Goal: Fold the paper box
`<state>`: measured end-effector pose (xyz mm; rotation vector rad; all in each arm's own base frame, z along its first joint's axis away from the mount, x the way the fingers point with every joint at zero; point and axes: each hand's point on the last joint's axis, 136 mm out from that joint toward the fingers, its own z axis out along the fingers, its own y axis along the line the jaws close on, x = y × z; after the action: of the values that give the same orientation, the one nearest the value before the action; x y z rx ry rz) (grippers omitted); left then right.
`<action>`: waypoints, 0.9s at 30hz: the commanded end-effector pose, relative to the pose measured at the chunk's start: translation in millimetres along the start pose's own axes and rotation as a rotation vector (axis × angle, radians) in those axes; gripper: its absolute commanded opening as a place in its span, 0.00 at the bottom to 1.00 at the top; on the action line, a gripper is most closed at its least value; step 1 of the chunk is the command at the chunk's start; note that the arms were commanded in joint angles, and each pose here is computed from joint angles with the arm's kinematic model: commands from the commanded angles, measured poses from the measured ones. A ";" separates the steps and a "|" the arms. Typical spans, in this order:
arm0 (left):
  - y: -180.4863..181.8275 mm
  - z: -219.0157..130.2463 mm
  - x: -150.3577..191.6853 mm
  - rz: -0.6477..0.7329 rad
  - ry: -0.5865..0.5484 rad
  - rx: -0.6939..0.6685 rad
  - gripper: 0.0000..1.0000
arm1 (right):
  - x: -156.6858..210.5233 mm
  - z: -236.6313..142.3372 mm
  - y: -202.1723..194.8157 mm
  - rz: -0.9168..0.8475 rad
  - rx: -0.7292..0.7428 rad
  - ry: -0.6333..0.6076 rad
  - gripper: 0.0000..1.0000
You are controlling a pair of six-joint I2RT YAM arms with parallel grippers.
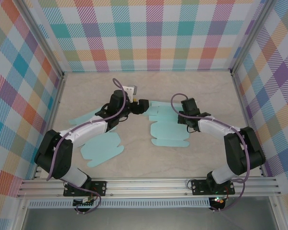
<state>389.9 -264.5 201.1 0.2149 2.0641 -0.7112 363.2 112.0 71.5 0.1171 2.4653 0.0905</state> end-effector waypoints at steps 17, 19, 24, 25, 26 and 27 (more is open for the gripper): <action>5.9 26.9 7.1 0.018 0.065 -0.076 0.82 | -22.0 5.8 22.4 -0.039 -0.110 -0.135 0.00; 8.3 31.8 13.2 0.027 0.079 -0.083 0.82 | -22.9 6.0 24.2 -0.036 -0.116 -0.136 0.00; 6.9 47.0 24.5 0.049 0.106 -0.078 0.82 | -25.7 2.8 29.0 -0.032 -0.142 -0.141 0.00; 4.0 50.4 25.1 0.056 0.106 -0.069 0.82 | -26.3 1.7 29.8 -0.030 -0.147 -0.141 0.00; 0.6 52.3 23.5 0.062 0.100 -0.061 0.82 | -27.1 0.7 30.6 -0.030 -0.151 -0.142 0.00; -2.4 55.7 23.4 0.069 0.097 -0.054 0.82 | -27.6 -0.5 31.9 -0.032 -0.155 -0.142 0.00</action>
<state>409.5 -283.0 142.9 0.2444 2.2167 -0.5904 382.5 131.0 83.0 0.0388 2.3396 0.2022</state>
